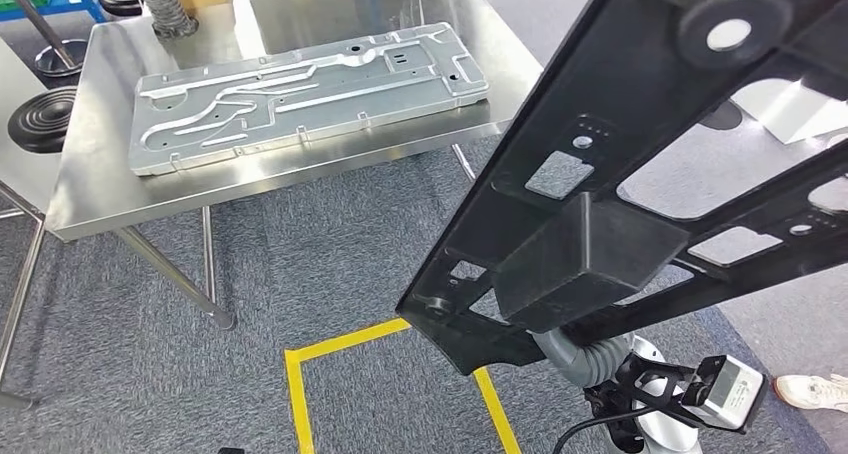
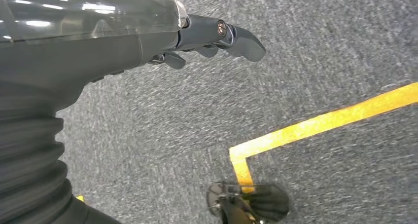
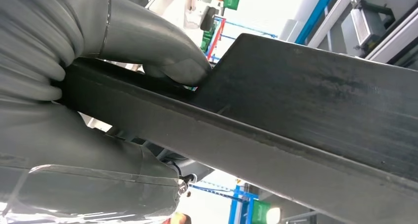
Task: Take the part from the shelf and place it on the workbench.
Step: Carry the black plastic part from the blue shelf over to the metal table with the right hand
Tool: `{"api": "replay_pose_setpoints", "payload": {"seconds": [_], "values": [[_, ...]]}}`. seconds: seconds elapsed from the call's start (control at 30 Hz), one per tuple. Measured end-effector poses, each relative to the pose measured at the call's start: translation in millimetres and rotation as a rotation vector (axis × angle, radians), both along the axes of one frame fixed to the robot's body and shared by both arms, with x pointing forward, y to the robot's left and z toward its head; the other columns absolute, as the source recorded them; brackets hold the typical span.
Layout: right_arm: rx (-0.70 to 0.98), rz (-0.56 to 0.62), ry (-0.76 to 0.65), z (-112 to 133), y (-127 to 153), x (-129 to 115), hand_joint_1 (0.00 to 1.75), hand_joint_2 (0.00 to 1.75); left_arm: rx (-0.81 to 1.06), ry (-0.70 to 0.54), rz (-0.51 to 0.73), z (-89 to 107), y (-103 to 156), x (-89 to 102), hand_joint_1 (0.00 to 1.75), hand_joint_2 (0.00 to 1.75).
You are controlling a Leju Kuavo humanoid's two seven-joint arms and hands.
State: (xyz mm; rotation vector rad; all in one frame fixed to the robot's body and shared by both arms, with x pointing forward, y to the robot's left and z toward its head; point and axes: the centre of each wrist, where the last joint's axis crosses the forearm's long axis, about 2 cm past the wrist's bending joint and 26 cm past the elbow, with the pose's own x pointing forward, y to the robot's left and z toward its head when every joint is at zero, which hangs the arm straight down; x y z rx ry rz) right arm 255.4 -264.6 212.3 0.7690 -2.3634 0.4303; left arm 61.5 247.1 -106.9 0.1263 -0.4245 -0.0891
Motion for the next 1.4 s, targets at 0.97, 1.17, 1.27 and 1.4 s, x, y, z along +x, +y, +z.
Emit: {"api": "replay_pose_setpoints", "payload": {"seconds": [0.97, 1.17, 1.27, 1.4], "values": [[0.002, -0.005, -0.008, 1.3, 0.7, -2.7, 1.73, 1.75, 0.000, 0.003, -0.003, -0.2, 1.8, -0.5, 0.00, 1.75], [0.003, -0.004, -0.009, 1.8, 1.0, -2.4, 1.73, 1.75, 0.000, 0.003, -0.002, -0.3, 2.4, -0.5, 0.00, 1.75], [0.003, -0.005, -0.011, 2.5, 1.0, -1.8, 1.73, 1.75, 0.000, 0.002, -0.003, -0.2, 2.5, 0.4, 0.00, 1.75], [0.005, -0.007, -0.008, 2.5, 1.0, -1.6, 1.73, 1.75, 0.001, 0.003, -0.007, -0.2, 2.5, 0.4, 0.00, 1.75]]}}
